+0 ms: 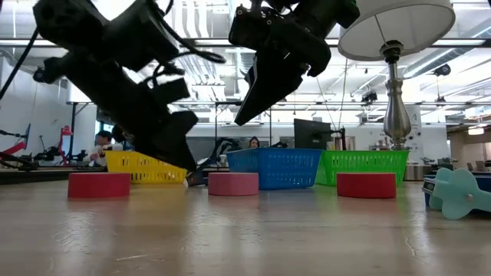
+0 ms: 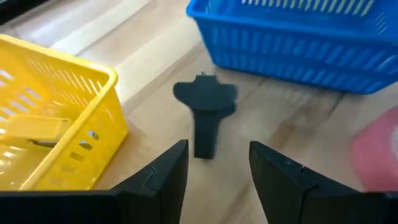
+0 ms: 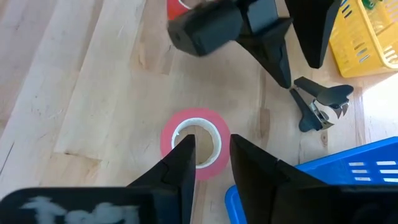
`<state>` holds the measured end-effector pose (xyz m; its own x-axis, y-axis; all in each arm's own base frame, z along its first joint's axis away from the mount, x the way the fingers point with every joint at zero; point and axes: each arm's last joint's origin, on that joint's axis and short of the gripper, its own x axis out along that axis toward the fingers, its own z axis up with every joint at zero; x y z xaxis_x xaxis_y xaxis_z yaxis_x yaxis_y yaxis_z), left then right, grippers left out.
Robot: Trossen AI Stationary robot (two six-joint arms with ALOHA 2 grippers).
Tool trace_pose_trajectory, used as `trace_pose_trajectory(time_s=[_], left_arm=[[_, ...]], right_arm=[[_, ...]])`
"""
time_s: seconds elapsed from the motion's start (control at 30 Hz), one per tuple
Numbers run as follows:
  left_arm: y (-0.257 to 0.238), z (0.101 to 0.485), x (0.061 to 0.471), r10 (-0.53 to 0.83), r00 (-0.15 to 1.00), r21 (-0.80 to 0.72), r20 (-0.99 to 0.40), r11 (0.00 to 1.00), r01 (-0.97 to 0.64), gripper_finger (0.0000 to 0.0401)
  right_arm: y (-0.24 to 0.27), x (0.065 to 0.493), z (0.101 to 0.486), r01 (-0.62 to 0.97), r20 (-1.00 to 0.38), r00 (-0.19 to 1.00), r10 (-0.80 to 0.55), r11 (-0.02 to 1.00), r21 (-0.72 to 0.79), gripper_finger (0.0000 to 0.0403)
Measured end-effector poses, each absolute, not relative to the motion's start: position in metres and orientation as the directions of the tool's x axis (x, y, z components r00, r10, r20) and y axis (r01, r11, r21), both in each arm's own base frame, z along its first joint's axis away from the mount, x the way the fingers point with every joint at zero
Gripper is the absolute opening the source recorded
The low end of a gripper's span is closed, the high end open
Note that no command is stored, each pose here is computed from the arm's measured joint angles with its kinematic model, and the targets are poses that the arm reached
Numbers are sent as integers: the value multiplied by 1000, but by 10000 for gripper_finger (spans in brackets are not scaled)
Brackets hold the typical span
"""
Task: Pick and place Stapler, Stapler remover, tape
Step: Put the blue staple remover into the blue basket
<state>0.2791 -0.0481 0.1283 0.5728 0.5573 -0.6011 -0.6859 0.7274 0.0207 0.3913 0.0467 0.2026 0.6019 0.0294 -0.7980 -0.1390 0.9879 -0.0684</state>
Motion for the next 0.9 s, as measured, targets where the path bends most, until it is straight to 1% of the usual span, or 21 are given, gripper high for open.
trace_pose_trajectory(time_s=[0.07,0.3,0.4,0.57,0.67,0.77,0.83,0.9], left_arm=[[-45,125,281,542,571,11,-616,731,-682,174],[-29,120,285,583,532,68,-614,711,-700,174],[-23,120,287,550,540,49,-637,728,-684,174],[-18,120,295,445,608,-35,-658,788,-615,174],[-17,119,297,443,618,-23,-650,801,-598,171],[-17,117,297,445,612,-21,-653,798,-602,149],[-17,116,297,446,610,-19,-655,797,-604,120],[-17,116,297,451,610,-18,-652,795,-607,82]], right_arm=[[47,391,203,-139,-798,602,30,988,-68,100],[47,391,203,-139,-798,602,29,988,-69,104],[47,391,203,-139,-798,602,29,988,-69,99],[47,391,203,-139,-798,602,29,988,-68,92],[47,391,203,-137,-798,603,29,988,-67,91],[47,391,203,-137,-798,603,29,988,-67,93],[47,391,203,-137,-798,603,29,988,-67,96],[47,391,203,-137,-798,603,29,988,-67,99]])
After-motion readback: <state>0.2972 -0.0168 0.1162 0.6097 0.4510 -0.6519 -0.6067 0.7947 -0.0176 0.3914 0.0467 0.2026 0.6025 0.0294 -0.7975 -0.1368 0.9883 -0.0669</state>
